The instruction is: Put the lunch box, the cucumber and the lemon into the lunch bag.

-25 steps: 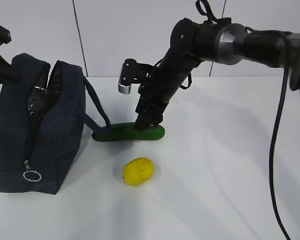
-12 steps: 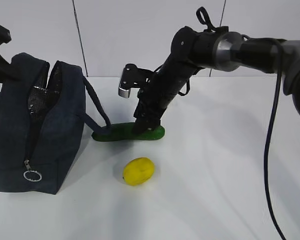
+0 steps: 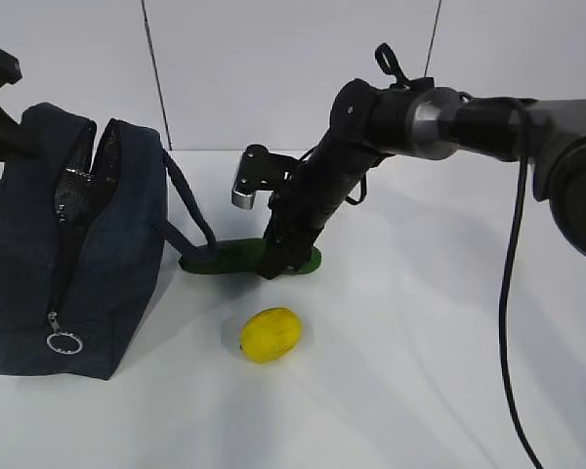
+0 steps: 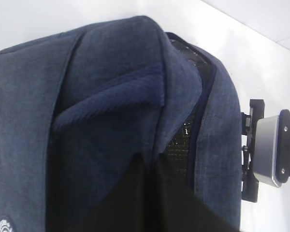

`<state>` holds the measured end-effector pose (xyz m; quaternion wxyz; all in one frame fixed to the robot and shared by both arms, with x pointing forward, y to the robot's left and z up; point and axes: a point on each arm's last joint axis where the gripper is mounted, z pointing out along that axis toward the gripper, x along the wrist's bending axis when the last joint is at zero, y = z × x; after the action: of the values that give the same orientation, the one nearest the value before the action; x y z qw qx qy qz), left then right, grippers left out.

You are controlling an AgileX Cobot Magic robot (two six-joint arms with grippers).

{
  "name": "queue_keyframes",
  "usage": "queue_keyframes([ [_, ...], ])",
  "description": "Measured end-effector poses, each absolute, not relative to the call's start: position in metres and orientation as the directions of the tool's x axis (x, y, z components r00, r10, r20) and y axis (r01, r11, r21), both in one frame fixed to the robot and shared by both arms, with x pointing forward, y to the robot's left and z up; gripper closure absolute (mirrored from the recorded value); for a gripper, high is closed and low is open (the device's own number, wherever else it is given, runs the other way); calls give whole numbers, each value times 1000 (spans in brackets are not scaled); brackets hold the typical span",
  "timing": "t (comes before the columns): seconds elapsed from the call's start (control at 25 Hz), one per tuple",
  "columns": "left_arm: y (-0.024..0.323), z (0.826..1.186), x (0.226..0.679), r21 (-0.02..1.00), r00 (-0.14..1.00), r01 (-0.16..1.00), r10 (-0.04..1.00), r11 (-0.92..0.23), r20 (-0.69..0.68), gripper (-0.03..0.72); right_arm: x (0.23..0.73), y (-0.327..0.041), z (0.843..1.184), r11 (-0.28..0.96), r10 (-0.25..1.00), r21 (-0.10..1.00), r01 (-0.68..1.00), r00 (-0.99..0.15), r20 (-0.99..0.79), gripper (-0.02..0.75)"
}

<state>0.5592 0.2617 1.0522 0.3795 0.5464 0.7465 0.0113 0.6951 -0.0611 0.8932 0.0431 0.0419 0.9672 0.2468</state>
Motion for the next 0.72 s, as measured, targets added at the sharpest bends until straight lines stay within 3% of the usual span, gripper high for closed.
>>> queue_keyframes([
  [0.2,262,1052,559,432,-114,807,825,402,-553,693,695,-61,893,873,106,485,62,-992,-65,355],
  [0.48,262,1052,559,432,-114,807,825,402,-553,693,694,-61,894,873,99,484,63,-994,-50,358],
  [0.72,262,1052,559,435,-113,806,826,401,-552,693,693,-69,931,890,67,457,9,-991,-113,359],
])
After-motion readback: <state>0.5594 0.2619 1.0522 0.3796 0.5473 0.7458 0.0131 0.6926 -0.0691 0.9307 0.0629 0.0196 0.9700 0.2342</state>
